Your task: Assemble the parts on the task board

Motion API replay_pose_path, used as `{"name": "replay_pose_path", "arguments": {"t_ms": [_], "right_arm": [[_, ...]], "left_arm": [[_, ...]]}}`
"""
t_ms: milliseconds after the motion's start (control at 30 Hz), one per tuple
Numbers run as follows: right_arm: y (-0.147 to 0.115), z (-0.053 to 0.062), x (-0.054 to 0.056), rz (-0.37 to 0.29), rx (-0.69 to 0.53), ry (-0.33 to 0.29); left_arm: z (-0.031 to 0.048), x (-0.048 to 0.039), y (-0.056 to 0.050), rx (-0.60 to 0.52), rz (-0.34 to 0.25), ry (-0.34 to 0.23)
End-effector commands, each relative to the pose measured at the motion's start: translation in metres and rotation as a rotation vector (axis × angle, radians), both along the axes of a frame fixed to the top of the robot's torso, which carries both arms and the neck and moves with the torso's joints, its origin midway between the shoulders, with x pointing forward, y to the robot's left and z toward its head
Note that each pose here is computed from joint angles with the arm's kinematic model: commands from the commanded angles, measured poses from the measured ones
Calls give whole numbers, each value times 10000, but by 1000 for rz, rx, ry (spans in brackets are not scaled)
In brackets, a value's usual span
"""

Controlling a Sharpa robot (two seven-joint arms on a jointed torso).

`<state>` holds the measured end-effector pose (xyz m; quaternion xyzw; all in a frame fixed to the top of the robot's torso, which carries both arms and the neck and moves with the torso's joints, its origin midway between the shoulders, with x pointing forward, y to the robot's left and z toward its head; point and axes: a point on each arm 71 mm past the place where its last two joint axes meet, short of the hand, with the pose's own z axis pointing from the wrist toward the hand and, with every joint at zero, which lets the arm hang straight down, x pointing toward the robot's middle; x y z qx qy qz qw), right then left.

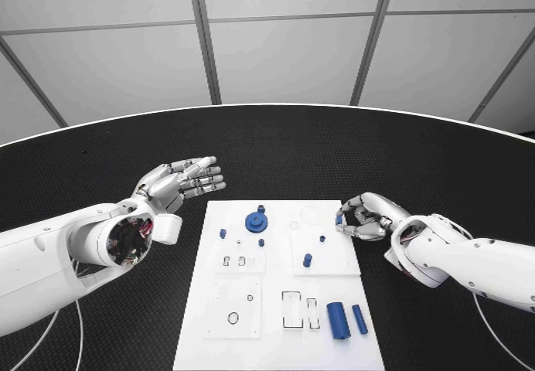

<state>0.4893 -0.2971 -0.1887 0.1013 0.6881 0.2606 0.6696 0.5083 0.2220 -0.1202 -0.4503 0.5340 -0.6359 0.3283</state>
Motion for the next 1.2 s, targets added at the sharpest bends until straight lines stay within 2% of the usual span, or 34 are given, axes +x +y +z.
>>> {"name": "replay_pose_path", "arguments": {"t_ms": [33,833,1200], "right_arm": [[4,-2,4,0,0,1],[23,9,28,-12,7,-24],[107,50,-54,9,27,-32]], "left_arm": [[0,0,0,0,0,0],[0,-1,7,1,2,0],[-2,12,20,1,4,0]]}}
